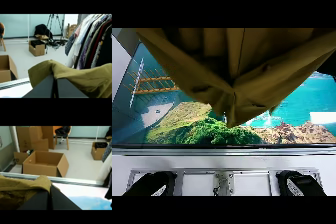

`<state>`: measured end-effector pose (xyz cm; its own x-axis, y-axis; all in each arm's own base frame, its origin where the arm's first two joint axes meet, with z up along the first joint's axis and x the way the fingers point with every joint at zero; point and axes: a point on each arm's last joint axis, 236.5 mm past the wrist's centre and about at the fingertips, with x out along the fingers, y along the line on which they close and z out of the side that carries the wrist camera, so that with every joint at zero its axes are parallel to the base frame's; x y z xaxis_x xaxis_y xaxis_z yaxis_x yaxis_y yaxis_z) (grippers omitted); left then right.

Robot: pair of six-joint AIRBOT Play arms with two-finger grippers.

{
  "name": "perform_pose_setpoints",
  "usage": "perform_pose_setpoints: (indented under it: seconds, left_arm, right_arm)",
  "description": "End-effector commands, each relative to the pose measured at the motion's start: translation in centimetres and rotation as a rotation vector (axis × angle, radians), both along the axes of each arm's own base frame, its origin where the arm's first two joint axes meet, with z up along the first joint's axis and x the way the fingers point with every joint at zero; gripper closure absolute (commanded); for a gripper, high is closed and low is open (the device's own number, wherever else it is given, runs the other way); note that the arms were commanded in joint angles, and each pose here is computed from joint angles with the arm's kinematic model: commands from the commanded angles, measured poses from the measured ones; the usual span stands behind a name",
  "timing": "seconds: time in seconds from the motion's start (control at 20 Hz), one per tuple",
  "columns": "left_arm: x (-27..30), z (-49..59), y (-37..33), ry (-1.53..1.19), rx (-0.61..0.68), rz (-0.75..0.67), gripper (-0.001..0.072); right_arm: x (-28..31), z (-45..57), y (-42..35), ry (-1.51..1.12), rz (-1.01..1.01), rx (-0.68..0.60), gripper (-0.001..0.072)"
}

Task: Fold the clothes and pants, and hang the long-sleeved shirts on hangers.

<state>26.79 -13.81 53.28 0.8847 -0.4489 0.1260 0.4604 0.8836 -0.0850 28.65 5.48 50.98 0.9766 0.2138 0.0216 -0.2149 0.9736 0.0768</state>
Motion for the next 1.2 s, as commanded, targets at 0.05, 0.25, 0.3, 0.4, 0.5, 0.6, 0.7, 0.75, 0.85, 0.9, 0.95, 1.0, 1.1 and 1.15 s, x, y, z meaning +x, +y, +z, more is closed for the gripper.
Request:
perform_pose_setpoints:
  seconds: [0.05,0.25,0.3,0.4,0.5,0.6,0.7,0.75,0.85,0.9,0.95,1.0,1.1,1.15]
  left_arm:
    - [4.7,-4.9,0.6,0.127,0.029,0.084,0.0694]
    - [13.5,-21.0,1.4,0.624,0.083,0.158,0.0693]
    - [14.4,-25.6,1.1,0.752,0.098,0.144,0.0693]
    - [14.3,-34.9,-0.4,0.994,0.149,0.081,0.0694]
    - [12.7,-41.7,-1.8,1.164,0.178,0.011,0.0694]
    - [10.9,-46.4,-1.9,1.273,0.223,0.004,0.0694]
    - [9.5,-49.2,-2.0,1.344,0.245,-0.003,0.0693]
    - [9.0,-50.1,-2.2,1.363,0.262,-0.014,0.0693]
    - [8.0,-51.4,-2.1,1.389,0.288,-0.027,0.0693]
    - [7.8,-51.7,-2.1,1.394,0.297,-0.031,0.0693]
    - [7.7,-51.7,-2.1,1.389,0.311,-0.041,0.0693]
    - [7.8,-51.5,-2.0,1.379,0.323,-0.051,0.0661]
    - [8.4,-50.3,-1.9,1.354,0.327,-0.056,0.0076]
    - [9.0,-49.1,-1.6,1.335,0.32,-0.052,0.0055]
  right_arm:
    - [2.0,-7.5,-1.2,0.32,-0.065,0.039,0.07]
    - [4.2,-20.6,-1.3,0.814,-0.085,-0.045,0.07]
    - [4.5,-23.8,-1.0,0.906,-0.083,-0.059,0.07]
    - [4.4,-29.9,0.1,1.063,-0.078,-0.065,0.07]
    - [3.1,-35.9,1.6,1.212,-0.079,-0.091,0.07]
    - [2.1,-40.2,2.8,1.286,-0.086,-0.118,0.07]
    - [2.0,-42.6,4.2,1.311,-0.084,-0.111,0.07]
    - [2.0,-43.2,4.6,1.318,-0.085,-0.107,0.07]
    - [2.2,-43.5,5.1,1.316,-0.074,-0.114,0.0699]
    - [2.4,-43.6,5.3,1.313,-0.07,-0.11,0.0699]
    - [2.4,-43.6,5.3,1.312,-0.071,-0.111,0.0698]
    - [2.5,-43.6,5.3,1.312,-0.07,-0.11,0.0697]
    - [2.4,-43.6,5.3,1.314,-0.07,-0.11,0.0696]
    - [2.4,-43.6,5.3,1.315,-0.07,-0.111,0.0696]
